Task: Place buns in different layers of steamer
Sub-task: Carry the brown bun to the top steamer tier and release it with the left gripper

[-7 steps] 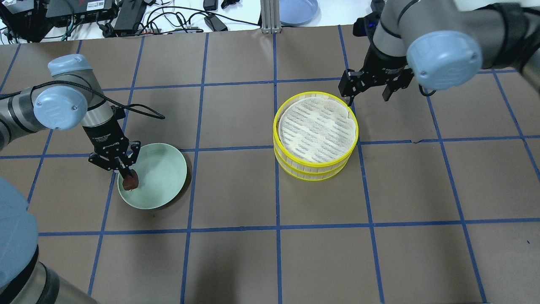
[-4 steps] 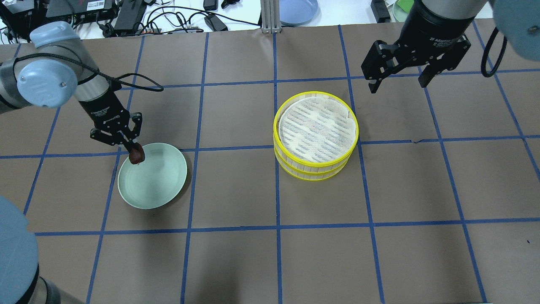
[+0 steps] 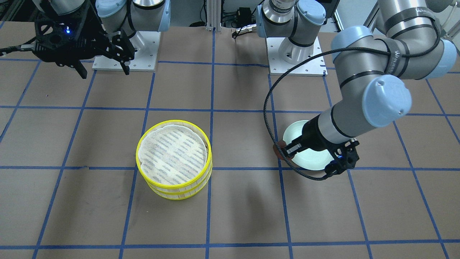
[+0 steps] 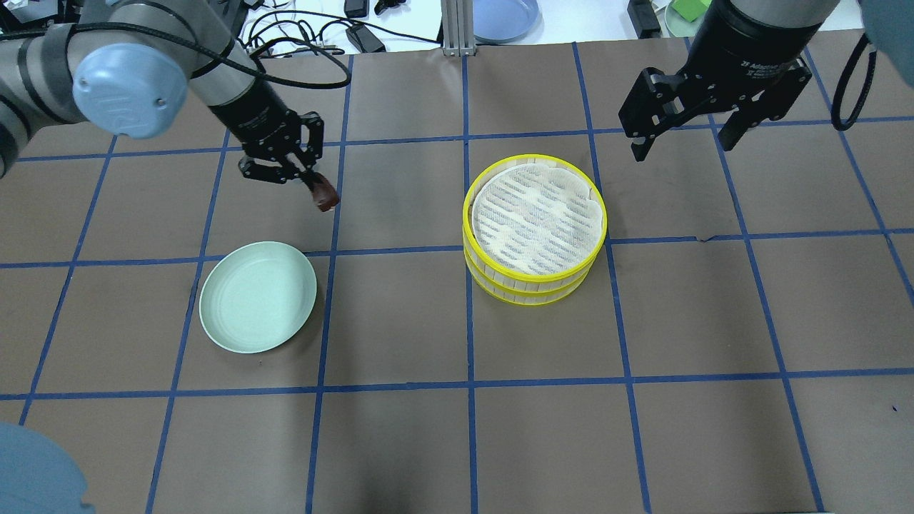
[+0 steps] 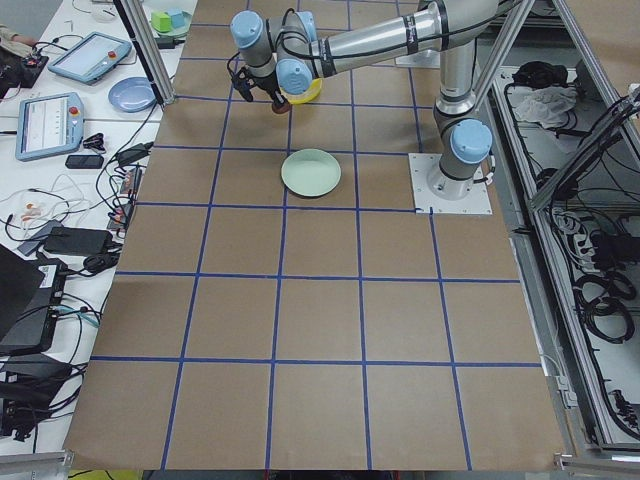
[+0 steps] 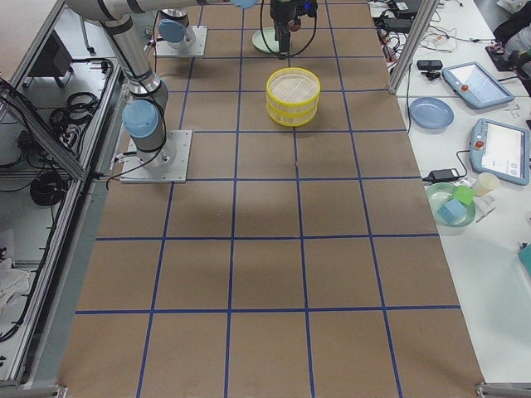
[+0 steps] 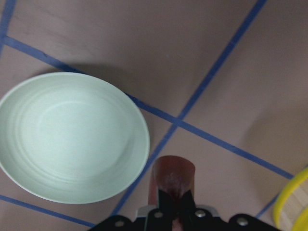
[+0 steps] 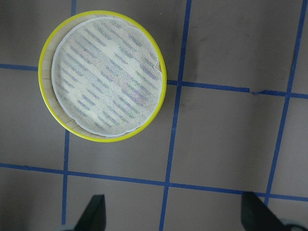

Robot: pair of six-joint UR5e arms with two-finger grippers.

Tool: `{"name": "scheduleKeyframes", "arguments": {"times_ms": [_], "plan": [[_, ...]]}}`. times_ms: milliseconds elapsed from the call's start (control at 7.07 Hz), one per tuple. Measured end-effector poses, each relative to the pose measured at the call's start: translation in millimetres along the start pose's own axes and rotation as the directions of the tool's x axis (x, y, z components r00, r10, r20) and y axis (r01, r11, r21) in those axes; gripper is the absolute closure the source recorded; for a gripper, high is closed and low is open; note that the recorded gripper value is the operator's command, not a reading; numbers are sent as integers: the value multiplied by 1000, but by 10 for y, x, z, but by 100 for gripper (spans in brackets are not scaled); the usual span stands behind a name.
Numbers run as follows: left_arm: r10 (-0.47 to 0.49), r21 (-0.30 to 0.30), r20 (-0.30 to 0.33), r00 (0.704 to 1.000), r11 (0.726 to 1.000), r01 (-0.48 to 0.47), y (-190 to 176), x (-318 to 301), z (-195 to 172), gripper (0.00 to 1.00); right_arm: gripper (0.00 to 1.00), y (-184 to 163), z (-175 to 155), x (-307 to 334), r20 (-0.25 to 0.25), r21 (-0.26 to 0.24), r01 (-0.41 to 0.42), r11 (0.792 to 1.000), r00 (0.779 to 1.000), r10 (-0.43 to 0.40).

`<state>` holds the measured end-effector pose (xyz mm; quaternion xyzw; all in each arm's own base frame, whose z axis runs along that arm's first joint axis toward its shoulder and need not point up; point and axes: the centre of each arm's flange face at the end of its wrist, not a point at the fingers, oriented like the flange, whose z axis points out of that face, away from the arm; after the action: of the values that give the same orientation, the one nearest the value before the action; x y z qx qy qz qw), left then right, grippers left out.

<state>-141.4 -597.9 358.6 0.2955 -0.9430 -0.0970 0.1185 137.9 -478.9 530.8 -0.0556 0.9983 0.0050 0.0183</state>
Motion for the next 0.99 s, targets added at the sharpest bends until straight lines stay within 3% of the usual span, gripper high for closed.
{"name": "scheduleKeyframes", "arguments": {"times_ms": [142,425,708,991], "plan": [[-40,9,-74,996,999,41,278,347,25,100,0,0,3,-1,1,-1,-1,1000,1000,1],[-115,-64,-221,968,993,103,734,894,225,100,0,2,20,2,1,-9,-2,1000,1000,2],[-102,-113,-276,956,991,73,981,1186,573,99,0,7,33,3,0,-16,-3,1000,1000,3],[-75,-130,-312,947,991,36,1100,1324,924,0,0,16,29,2,0,-16,-5,1000,1000,5]]}}
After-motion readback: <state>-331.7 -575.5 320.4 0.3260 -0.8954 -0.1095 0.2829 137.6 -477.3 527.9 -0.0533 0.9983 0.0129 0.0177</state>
